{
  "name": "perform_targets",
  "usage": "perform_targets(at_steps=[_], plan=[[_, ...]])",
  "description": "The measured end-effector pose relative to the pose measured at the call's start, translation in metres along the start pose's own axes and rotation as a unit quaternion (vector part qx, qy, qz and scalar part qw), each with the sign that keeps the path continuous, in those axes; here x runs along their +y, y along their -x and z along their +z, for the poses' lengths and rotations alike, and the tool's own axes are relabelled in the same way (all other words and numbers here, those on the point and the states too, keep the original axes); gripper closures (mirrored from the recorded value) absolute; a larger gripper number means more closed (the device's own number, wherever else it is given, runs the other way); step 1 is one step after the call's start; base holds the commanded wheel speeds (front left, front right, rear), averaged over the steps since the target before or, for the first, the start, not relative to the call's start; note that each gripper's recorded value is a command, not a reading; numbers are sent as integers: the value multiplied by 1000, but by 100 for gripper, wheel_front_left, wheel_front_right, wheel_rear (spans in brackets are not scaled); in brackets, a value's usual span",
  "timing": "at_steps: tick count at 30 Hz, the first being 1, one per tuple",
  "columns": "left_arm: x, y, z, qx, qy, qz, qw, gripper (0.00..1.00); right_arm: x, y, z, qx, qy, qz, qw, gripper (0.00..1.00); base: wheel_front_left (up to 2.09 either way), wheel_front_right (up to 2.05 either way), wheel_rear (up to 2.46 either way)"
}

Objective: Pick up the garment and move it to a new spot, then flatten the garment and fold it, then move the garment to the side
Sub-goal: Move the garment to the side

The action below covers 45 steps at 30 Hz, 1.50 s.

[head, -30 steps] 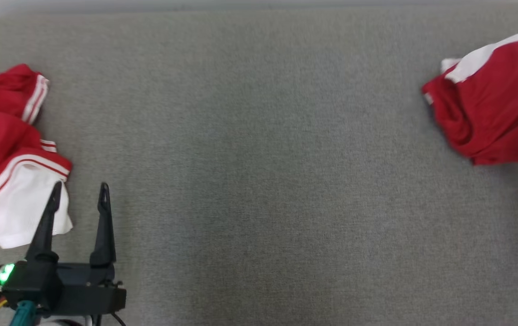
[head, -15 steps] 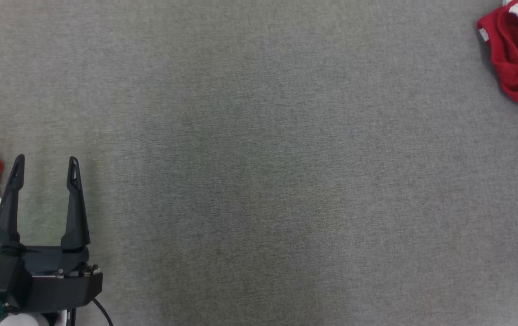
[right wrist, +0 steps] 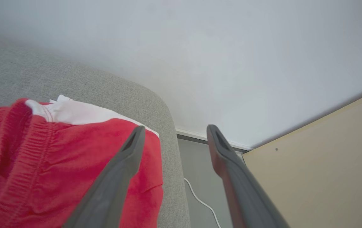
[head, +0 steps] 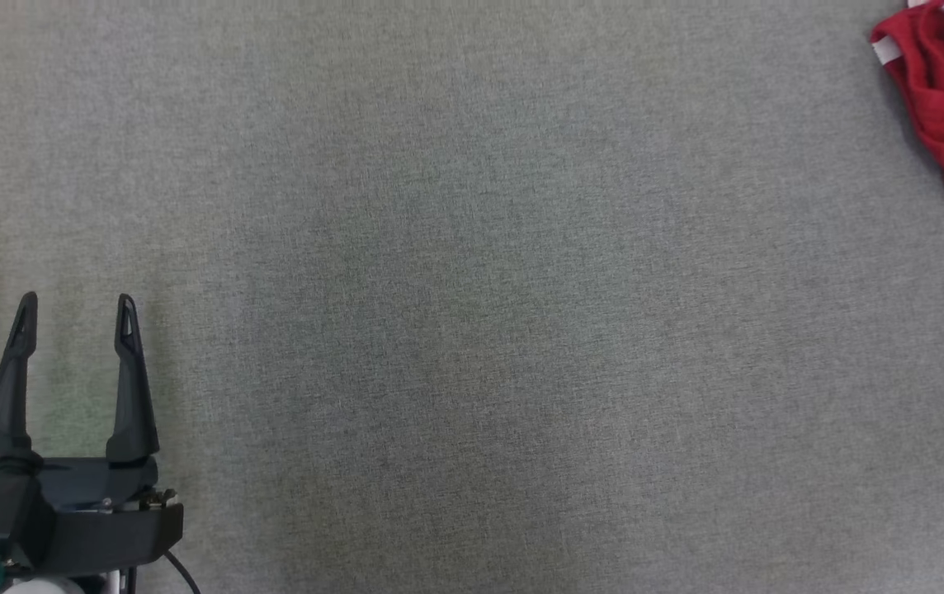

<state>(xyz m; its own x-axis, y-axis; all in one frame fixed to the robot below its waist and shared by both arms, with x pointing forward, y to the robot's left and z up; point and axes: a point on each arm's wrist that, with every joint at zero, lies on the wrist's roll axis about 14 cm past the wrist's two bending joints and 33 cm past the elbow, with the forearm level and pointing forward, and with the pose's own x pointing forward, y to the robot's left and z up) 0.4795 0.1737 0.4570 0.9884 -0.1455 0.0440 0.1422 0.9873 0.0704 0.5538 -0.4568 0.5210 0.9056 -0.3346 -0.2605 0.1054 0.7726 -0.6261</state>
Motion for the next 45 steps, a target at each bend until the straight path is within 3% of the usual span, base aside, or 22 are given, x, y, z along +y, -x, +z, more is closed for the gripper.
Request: perform_targets(at_steps=[10, 14, 23, 37, 45], plan=[[8, 26, 12, 6, 6, 24, 1000, 0, 6, 27, 55, -115, -78, 1, 990, 0, 0, 0, 0], [13, 39, 27, -5, 5, 36, 999, 0, 15, 50, 92, -189, -131, 10, 973, 0, 0, 0, 0], [16, 63, 52, -27, 9, 52, 998, 0, 62, 111, 110, -263, -221, 50, 938, 0, 0, 0, 0], [31, 104, 65, -35, 13, 88, 995, 0, 138, 179, 90, -262, -299, 107, 911, 0, 0, 0, 0], [37, 118, 67, -35, 14, 98, 994, 0, 168, 209, 74, -243, -324, 127, 906, 0, 0, 0, 0]])
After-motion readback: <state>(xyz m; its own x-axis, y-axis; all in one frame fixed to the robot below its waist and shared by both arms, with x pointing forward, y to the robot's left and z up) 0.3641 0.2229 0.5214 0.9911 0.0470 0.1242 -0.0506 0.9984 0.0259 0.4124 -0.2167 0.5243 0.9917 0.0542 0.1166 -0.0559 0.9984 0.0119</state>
